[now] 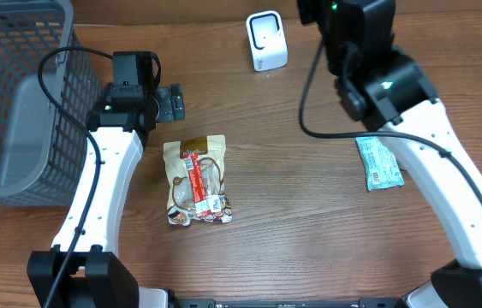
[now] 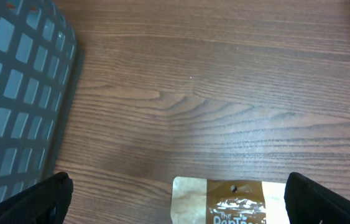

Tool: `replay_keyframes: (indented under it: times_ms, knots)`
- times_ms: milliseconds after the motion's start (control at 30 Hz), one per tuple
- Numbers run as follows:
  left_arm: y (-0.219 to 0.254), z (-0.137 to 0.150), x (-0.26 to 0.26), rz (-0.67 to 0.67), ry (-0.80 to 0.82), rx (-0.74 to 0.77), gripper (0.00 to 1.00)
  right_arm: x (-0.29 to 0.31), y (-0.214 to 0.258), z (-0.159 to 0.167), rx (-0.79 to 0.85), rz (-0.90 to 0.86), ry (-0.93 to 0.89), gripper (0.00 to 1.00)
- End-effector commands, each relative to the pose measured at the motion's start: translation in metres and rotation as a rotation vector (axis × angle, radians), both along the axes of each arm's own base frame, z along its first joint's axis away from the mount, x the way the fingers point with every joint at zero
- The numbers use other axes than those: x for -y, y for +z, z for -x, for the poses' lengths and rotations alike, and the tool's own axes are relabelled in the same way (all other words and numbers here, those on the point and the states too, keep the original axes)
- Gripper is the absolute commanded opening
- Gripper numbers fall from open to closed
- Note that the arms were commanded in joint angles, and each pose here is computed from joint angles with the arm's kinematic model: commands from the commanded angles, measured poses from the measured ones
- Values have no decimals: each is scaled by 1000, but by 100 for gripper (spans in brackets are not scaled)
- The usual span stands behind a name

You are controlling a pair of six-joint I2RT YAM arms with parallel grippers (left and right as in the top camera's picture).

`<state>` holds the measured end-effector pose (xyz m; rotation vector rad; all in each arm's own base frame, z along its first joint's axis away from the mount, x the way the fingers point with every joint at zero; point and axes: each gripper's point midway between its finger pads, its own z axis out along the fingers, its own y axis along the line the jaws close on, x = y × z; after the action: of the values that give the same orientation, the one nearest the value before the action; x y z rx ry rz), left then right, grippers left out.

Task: Scan the item barcode
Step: 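Lift the orange box and carry it up to the white scanner, then hold the orange box against the white scanner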

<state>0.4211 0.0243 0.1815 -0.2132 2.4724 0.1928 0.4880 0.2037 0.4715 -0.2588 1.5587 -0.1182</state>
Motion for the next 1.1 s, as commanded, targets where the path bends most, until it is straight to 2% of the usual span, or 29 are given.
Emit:
replay_keyframes:
  times_ms: [0,133,367,767,1067]
  knots:
    - [4,-2,-1,-4,10,14,100,-9,-13,-18,39,282,-75,4]
    - [5,-2,-1,-4,10,14,100,-31,-75,-57,-13,529,-69,4]
    - [5,-2,-1,-4,10,14,100,-53,-155,-92,-78,706,-39,4]
    - [5,-2,-1,-4,10,14,100,-63,-249,-130,-107,743,-44,4]
    - [4,-2,-1,-4,10,14,100,-53,-282,-146,-125,728,-29,4]
